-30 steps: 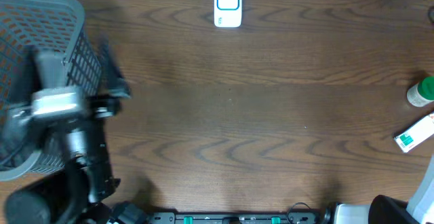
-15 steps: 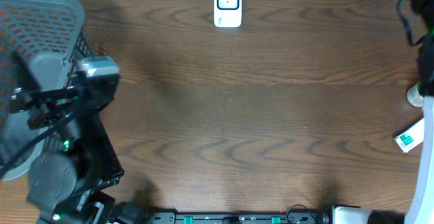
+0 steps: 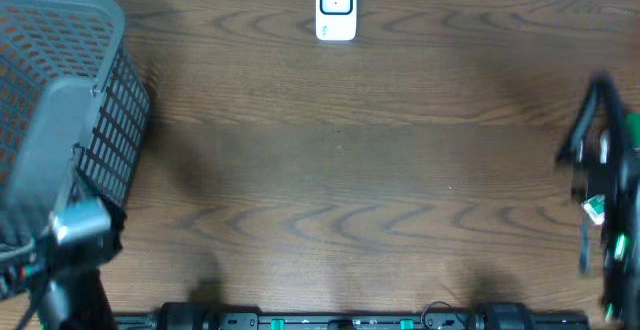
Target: Scan the item barcode
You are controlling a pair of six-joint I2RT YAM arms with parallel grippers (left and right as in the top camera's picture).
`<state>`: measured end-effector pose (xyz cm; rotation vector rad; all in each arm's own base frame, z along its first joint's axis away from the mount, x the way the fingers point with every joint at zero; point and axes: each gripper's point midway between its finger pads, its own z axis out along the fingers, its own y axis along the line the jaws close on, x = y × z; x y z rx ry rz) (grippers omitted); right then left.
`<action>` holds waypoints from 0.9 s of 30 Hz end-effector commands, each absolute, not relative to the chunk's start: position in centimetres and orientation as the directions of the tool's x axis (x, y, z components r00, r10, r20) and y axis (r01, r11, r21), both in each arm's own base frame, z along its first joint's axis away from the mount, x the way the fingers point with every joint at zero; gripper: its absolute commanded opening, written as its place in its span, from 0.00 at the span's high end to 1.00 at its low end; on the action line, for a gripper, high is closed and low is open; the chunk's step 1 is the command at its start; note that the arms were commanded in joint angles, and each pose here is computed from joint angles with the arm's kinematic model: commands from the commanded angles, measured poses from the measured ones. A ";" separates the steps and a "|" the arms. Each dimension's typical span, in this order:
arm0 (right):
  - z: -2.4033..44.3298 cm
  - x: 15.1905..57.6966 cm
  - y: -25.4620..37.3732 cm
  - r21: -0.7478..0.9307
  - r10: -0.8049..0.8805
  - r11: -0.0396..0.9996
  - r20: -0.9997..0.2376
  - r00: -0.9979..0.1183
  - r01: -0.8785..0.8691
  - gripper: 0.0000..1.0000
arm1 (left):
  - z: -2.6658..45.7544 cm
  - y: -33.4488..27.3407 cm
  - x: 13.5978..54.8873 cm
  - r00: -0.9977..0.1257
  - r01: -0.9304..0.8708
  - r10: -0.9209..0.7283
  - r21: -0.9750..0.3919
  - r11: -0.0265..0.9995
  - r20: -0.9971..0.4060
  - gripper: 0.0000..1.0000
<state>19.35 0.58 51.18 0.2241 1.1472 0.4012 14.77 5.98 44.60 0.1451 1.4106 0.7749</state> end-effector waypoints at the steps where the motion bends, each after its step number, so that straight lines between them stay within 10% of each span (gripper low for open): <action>1: 46.9 18.3 0.7 0.382 0.432 0.901 -0.834 0.342 -0.205 0.01 | 45.7 2.4 14.3 0.141 -0.253 0.524 0.481 0.839 -0.840 0.12; 8: 42.4 13.2 0.3 0.351 0.405 0.914 -0.812 0.420 -0.202 0.01 | 46.9 1.5 13.6 0.211 -0.246 0.533 0.483 0.840 -0.819 0.12; 27: 28.4 22.3 -1.6 0.602 0.594 0.798 -0.783 0.186 -0.012 0.01 | 48.4 -2.6 11.4 0.397 -0.108 0.536 0.542 0.833 -0.745 0.12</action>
